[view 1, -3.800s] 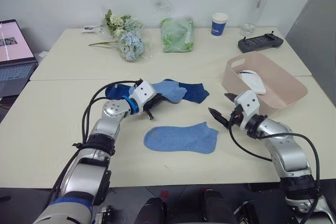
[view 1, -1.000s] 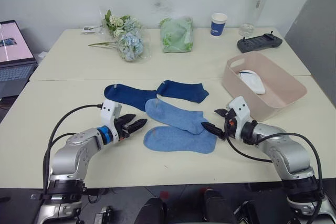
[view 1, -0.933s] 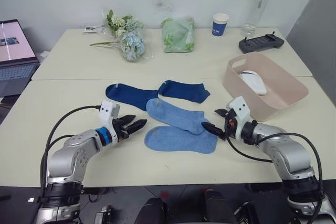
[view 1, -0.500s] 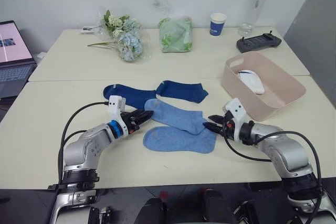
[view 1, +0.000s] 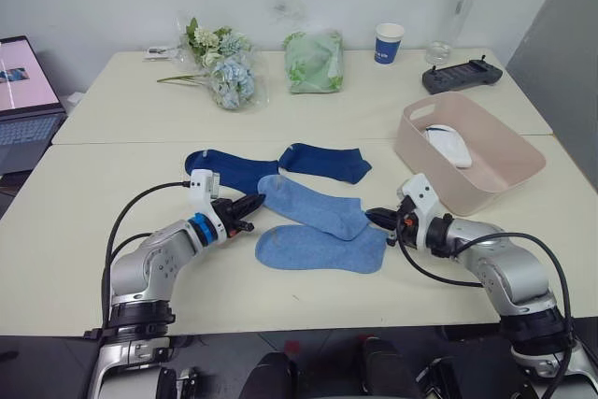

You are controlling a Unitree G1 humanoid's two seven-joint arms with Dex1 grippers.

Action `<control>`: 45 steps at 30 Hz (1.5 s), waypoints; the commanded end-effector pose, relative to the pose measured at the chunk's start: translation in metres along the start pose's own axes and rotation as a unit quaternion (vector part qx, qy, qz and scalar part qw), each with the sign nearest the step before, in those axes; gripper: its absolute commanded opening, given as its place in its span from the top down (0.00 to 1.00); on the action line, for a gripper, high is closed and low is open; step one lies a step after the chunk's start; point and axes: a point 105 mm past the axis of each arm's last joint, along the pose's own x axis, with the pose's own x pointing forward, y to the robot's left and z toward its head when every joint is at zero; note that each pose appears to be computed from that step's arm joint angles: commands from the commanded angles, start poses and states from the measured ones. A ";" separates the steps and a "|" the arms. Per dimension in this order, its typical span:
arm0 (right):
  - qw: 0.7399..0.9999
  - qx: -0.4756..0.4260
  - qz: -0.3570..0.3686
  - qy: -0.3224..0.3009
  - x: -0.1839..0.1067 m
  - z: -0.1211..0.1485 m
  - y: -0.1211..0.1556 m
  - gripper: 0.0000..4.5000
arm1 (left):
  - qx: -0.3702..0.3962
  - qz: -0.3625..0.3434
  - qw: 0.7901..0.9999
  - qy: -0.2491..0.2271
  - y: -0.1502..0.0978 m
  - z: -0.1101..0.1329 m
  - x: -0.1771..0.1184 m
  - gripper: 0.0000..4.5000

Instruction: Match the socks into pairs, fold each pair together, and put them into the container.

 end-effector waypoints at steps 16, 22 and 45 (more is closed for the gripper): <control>1.000 0.000 0.011 0.001 0.001 0.013 0.000 0.60 | 0.042 -0.016 0.999 -0.009 -0.014 0.016 -0.009 1.00; 1.000 0.005 0.010 0.013 0.002 0.009 0.001 0.60 | 0.044 -0.013 0.999 -0.007 -0.013 0.016 -0.010 1.00; 0.998 0.033 0.040 -0.030 -0.011 0.039 -0.007 0.99 | 0.056 -0.023 0.998 -0.012 -0.023 0.021 -0.010 1.00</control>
